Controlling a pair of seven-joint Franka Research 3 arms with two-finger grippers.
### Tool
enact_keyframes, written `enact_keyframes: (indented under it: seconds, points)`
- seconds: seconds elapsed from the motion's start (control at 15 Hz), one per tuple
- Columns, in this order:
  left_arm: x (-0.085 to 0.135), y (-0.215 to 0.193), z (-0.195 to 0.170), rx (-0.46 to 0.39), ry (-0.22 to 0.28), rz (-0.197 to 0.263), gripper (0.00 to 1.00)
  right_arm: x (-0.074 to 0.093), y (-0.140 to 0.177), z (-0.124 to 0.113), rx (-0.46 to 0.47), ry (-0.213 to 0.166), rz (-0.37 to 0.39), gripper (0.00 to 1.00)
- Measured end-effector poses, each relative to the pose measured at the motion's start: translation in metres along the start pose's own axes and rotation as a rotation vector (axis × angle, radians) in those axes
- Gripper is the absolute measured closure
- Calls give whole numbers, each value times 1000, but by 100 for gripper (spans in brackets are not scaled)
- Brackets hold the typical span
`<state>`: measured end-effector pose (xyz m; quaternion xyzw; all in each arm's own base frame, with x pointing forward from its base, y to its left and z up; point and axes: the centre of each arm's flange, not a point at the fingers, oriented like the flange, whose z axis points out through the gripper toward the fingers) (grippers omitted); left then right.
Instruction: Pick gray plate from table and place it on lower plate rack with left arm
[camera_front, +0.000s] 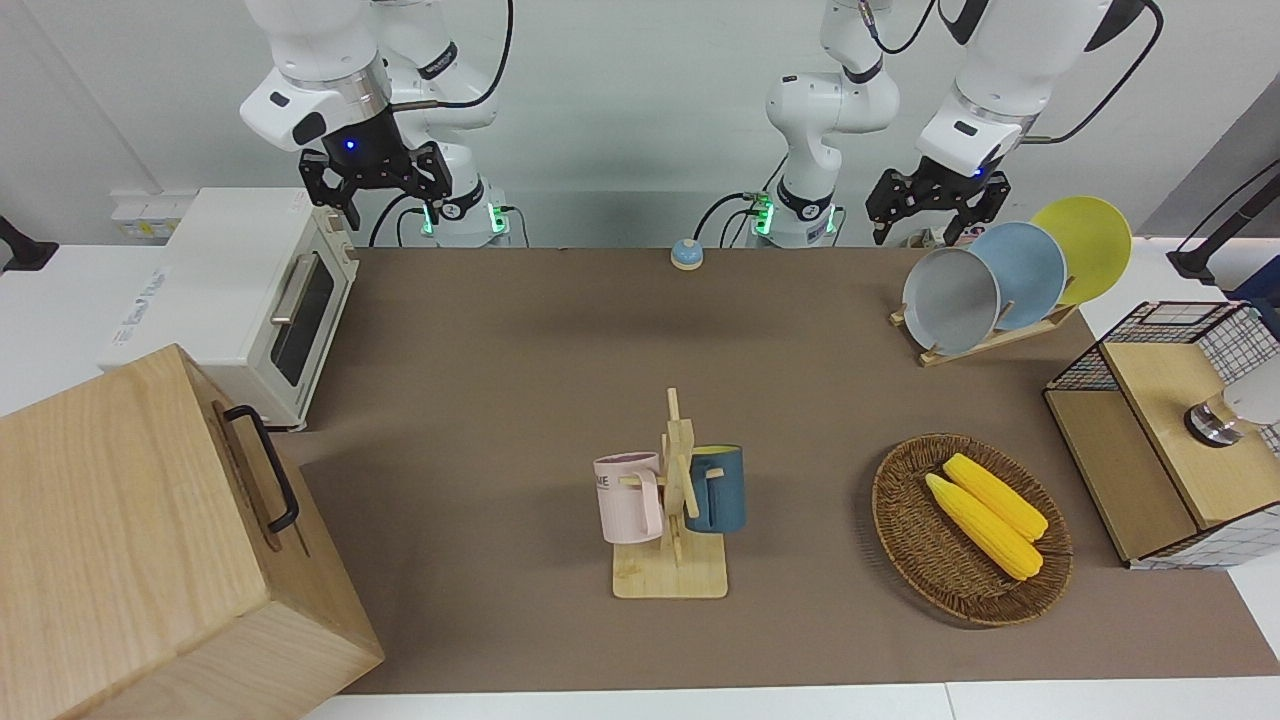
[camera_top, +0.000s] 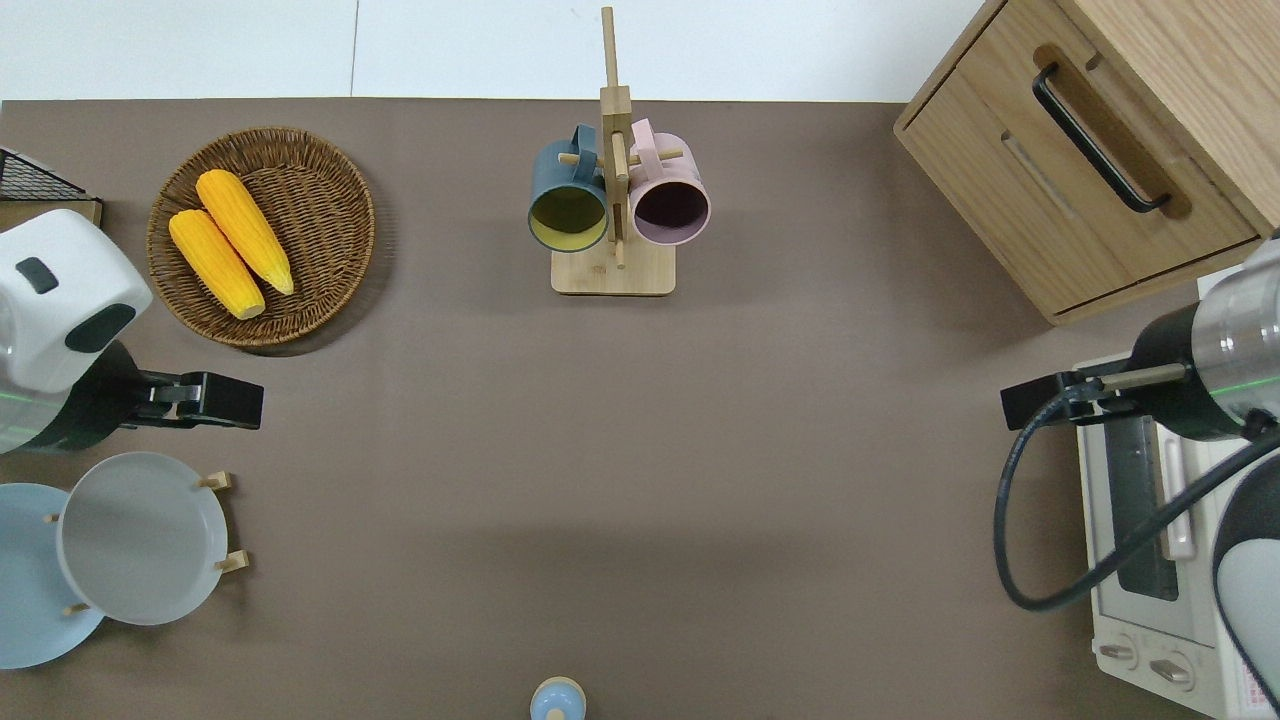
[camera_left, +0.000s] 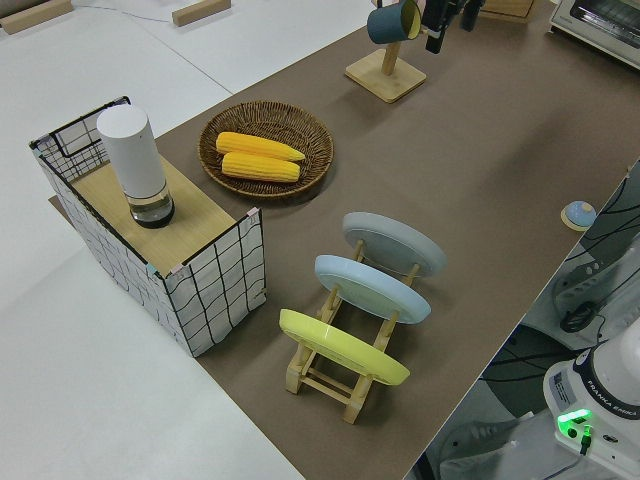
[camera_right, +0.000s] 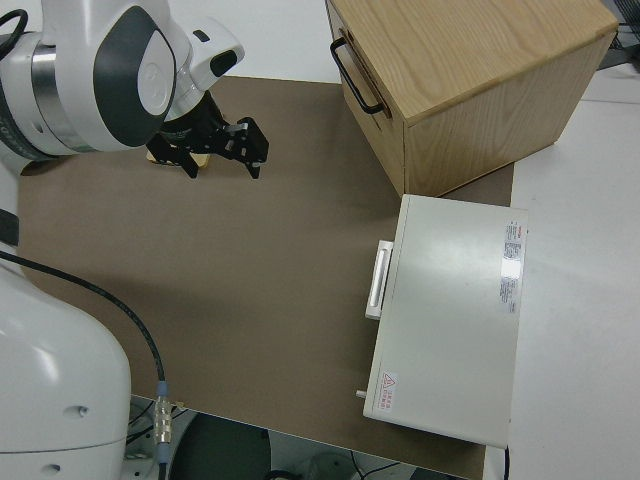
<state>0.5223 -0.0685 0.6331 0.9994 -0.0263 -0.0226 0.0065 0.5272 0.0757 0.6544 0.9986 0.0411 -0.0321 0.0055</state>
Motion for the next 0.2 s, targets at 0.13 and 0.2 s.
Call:
enact_keyframes:
  seconds: [0.13,0.2]
  points:
    - [-1,-1,0,0,-3,-1,0,0,0,0,0,0,0,1]
    - [-2,-1,-1,0,-4,-1,0,0,0,0,0,0,0,1]
